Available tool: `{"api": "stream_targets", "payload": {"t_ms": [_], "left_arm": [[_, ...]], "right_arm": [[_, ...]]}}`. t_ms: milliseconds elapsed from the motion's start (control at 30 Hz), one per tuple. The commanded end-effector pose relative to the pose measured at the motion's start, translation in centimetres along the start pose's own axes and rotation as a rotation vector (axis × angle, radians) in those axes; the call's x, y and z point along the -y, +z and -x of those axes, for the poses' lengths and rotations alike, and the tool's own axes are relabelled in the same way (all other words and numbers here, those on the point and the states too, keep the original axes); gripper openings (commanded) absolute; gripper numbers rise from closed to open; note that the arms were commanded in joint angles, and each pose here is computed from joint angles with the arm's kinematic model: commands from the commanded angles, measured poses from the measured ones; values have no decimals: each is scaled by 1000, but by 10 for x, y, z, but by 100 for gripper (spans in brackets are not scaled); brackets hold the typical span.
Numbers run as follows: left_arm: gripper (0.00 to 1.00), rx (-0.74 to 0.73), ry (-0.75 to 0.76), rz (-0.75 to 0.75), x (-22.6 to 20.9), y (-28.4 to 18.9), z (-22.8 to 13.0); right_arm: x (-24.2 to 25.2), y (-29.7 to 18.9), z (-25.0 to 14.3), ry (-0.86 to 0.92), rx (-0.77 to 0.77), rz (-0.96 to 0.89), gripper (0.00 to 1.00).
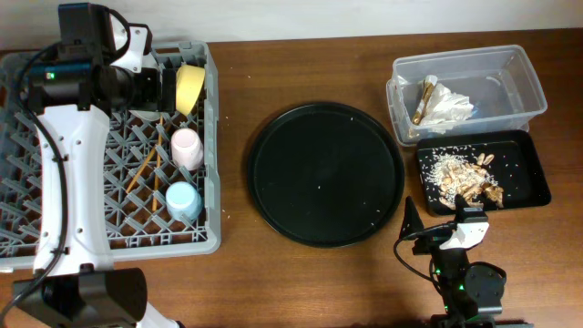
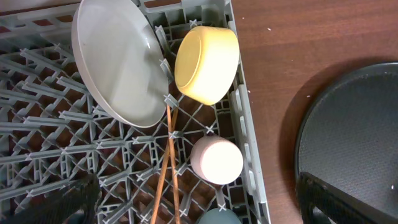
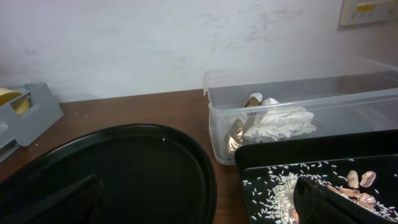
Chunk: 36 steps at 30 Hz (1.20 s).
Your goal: Sort waste into correct bins and load items into the dishwasher rack
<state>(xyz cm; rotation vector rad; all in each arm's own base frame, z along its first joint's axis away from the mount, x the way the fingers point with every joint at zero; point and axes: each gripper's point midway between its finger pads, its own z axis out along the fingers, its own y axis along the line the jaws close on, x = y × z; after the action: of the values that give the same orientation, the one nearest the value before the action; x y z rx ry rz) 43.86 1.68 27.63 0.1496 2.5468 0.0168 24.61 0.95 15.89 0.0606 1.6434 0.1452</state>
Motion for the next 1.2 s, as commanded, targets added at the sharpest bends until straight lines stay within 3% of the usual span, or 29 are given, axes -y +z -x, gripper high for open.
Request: {"api": "stream_targets", "payload": {"t_ms": [0,233,333,467,600,767,867,1167], "left_arm": [[99,-5,-8,-7,-1,2,-1],[99,-5,-8,-8,-1,2,-1],[99,-19,-9,102,-21,1,-3],[99,-11,-9,114,-23,0,-1],[99,188,16,44,-9,-27,35],[99,393,50,-25,9,-62,48],[99,466,60,-20,14,-70,30],[99,739,93,20,35,-51,-92]], "right_arm": [[-4,0,-2,-5,0,18,99],[-4,0,-1,-5,0,18,98],[-4,0,-1,-5,0,18,99],[-4,0,-2,-5,0,18,98],[-4,0,-2,-5,0,18,98],[-4,0,-2,-5,0,18,98],[-4,0,-1,-5,0,18,99],[-4,0,-1,-5,0,18,98]]}}
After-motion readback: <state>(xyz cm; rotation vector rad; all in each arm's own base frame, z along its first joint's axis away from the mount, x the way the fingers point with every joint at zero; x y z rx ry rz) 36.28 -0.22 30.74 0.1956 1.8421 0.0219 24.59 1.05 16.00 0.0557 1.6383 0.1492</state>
